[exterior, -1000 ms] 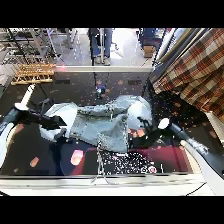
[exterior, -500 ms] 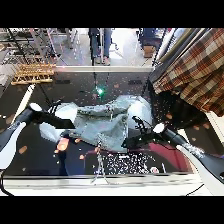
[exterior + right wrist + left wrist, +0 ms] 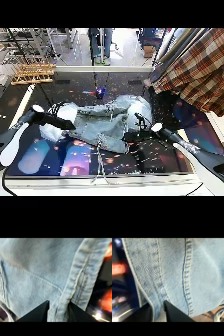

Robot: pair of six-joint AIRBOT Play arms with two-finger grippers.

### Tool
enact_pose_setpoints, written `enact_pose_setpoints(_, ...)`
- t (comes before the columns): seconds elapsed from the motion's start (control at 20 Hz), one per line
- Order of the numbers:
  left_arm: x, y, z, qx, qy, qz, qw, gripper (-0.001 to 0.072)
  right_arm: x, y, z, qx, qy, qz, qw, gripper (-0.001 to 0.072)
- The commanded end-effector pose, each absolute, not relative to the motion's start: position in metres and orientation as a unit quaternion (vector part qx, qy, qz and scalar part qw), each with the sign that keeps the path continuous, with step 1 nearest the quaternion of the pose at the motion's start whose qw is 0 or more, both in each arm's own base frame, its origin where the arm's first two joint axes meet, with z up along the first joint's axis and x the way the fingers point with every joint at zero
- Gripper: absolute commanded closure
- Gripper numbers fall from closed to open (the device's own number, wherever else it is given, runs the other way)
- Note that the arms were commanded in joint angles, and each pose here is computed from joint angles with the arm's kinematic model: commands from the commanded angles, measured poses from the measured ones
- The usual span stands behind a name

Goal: Fold the clothes and pants, and hang the long-sleeved shirts on hangers.

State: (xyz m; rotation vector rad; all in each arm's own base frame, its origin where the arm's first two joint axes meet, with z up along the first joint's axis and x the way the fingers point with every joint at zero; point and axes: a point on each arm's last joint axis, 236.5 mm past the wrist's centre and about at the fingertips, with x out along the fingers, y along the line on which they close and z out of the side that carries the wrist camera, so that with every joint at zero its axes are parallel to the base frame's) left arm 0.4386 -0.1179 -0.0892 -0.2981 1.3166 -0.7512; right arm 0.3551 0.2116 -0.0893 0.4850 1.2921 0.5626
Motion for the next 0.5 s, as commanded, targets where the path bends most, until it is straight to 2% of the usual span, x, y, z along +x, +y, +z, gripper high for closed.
enact_pose_setpoints(0.0, 0.457, -0.123, -0.081, -0.169, 0.566, -0.331, 0.736, 0.042, 0.367, 0.207, -0.09, 0.237, 0.578, 0.23, 0.746, 0.0401)
enact_pose_setpoints(0.1, 0.465, -0.128, -0.078, -0.184, 0.554, -0.329, 0.743, 0.042, 0.374, 0.205, -0.091, 0.24, 0.569, 0.219, 0.755, 0.0424)
enact_pose_setpoints(0.15, 0.465, -0.13, -0.078, -0.187, 0.554, -0.33, 0.741, 0.0448, 0.377, 0.205, -0.09, 0.243, 0.566, 0.217, 0.757, 0.0472)
enact_pose_setpoints(0.2, 0.462, -0.133, -0.08, -0.186, 0.558, -0.333, 0.737, 0.0564, 0.376, 0.205, -0.09, 0.243, 0.567, 0.218, 0.757, 0.066)
enact_pose_setpoints(0.25, 0.459, -0.135, -0.082, -0.187, 0.562, -0.338, 0.731, 0.069, 0.375, 0.205, -0.09, 0.242, 0.568, 0.219, 0.756, 0.0679)
enact_pose_setpoints(0.35, 0.448, -0.14, -0.078, -0.197, 0.575, -0.351, 0.712, 0.0693, 0.37, 0.208, -0.083, 0.236, 0.571, 0.233, 0.751, 0.0681)
enact_pose_setpoints(0.45, 0.44, -0.143, -0.046, -0.227, 0.559, -0.387, 0.697, 0.0694, 0.368, 0.205, -0.054, 0.177, 0.559, 0.267, 0.764, 0.0681)
